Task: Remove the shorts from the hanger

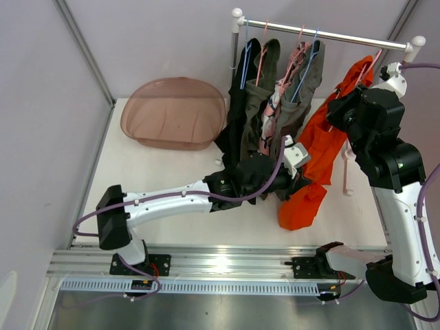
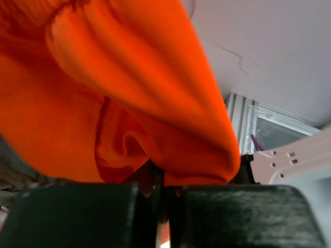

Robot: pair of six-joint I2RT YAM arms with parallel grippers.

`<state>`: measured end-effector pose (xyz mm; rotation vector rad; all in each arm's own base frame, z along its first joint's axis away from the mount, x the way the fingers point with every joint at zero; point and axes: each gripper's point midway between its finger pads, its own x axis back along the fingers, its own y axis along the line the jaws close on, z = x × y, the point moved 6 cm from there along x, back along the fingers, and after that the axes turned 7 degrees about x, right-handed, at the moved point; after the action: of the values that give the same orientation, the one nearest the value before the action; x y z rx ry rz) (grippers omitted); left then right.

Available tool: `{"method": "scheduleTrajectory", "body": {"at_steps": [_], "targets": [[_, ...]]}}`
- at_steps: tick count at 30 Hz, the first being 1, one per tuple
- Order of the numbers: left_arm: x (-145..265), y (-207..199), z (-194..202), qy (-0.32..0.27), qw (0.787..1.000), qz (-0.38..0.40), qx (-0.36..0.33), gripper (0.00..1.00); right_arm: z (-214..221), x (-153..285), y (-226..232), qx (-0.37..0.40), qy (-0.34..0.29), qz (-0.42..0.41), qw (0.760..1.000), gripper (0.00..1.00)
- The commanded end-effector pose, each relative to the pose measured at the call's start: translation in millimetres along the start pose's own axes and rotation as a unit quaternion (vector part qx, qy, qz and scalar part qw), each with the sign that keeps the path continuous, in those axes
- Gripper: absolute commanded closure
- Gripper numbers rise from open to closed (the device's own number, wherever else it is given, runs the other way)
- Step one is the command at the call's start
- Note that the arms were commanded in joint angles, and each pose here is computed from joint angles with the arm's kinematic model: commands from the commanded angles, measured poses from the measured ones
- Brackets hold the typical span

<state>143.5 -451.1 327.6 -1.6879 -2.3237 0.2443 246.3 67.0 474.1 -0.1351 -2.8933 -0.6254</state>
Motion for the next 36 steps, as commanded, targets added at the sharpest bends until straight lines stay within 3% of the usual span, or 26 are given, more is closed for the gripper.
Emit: {"method": "scheduleTrajectory", "body": {"at_steps": [1,3,5,6,8,9,14,16,18,21,24,25,26,28,29,30,31,34,35,36], "targets": [[0.0,-0.5,-29.5,-0.059,0.998,-0.019,0.001,1.00,-28.9,15.6,5.8,-0.029,-0.057,-0.016,0.998,1.00],[8.5,-2.9,-22.4,-0.048,0.999,-0.013,0.006,1.00,-31.2,12.0,5.1,-0.022,-0.060,-0.008,0.998,1.00],[34.6,-17.3,-38.6,-0.075,0.997,-0.003,0.009,1.00,-38.6,3.6,5.0,-0.007,-0.066,0.007,0.998,1.00],[42.5,-14.8,-16.0,-0.053,0.998,-0.010,0.013,1.00,-42.7,-0.5,-0.2,-0.003,-0.065,0.020,0.998,1.00],[76.1,-33.9,-29.2,-0.078,0.997,0.004,0.020,1.00,-58.4,-2.7,-1.4,-0.001,-0.078,0.024,0.997,1.00],[85.2,-30.3,2.8,-0.049,0.999,-0.004,0.019,1.00,-57.3,-13.3,-1.1,0.004,-0.067,0.027,0.997,1.00],[152.4,-58.9,58.1,-0.023,1.000,-0.011,0.011,1.00,-84.1,-29.5,-14.9,0.017,-0.088,0.060,0.994,1.00],[162.1,-52.6,95.4,0.014,1.000,-0.018,0.018,1.00,-89.0,-30.6,-17.6,0.017,-0.092,0.064,0.994,1.00],[163.9,-49.9,106.2,0.016,0.999,-0.021,0.041,1.00,-88.8,-31.2,-17.1,0.012,-0.089,0.060,0.994,1.00],[147.4,-39.4,129.8,0.039,0.997,-0.061,0.020,1.00,-79.6,-31.7,-13.2,-0.010,-0.070,0.042,0.997,1.00],[114.5,-38.8,97.3,0.013,0.997,-0.076,0.016,1.00,-60.5,-22.7,-7.2,-0.038,-0.031,0.001,0.999,1.00],[95.9,-26.5,103.4,0.024,0.995,-0.096,0.007,1.00,-57.5,-9.1,-2.8,-0.063,-0.027,-0.021,0.997,1.00],[80.0,-31.6,66.4,-0.011,0.995,-0.096,0.011,1.00,-48.1,-1.6,4.3,-0.070,-0.008,-0.042,0.997,1.00],[44.1,2.2,71.6,0.014,0.990,-0.138,0.005,1.00,-28.8,18.6,10.6,-0.094,0.024,-0.066,0.993,1.00],[27.0,-1.1,21.1,-0.018,0.990,-0.135,0.019,1.00,-17.7,27.2,11.8,-0.100,0.049,-0.069,0.991,1.00],[13.6,8.5,18.0,-0.005,0.990,-0.141,0.022,1.00,-7.1,38.4,20.5,-0.107,0.075,-0.093,0.987,1.00],[-11.3,45.3,38.0,0.040,0.983,-0.180,0.023,1.00,3.7,44.0,22.8,-0.115,0.100,-0.103,0.983,1.00],[-38.7,68.2,-51.6,-0.005,0.980,-0.195,0.039,1.00,23.8,75.6,37.9,-0.142,0.172,-0.172,0.960,1.00],[-58.5,85.7,-28.2,0.030,0.976,-0.212,0.037,1.00,25.6,83.7,38.9,-0.145,0.180,-0.184,0.955,1.00],[-58.1,89.4,-40.3,0.034,0.975,-0.218,0.040,1.00,24.4,87.8,39.0,-0.141,0.178,-0.187,0.956,1.00]]}}
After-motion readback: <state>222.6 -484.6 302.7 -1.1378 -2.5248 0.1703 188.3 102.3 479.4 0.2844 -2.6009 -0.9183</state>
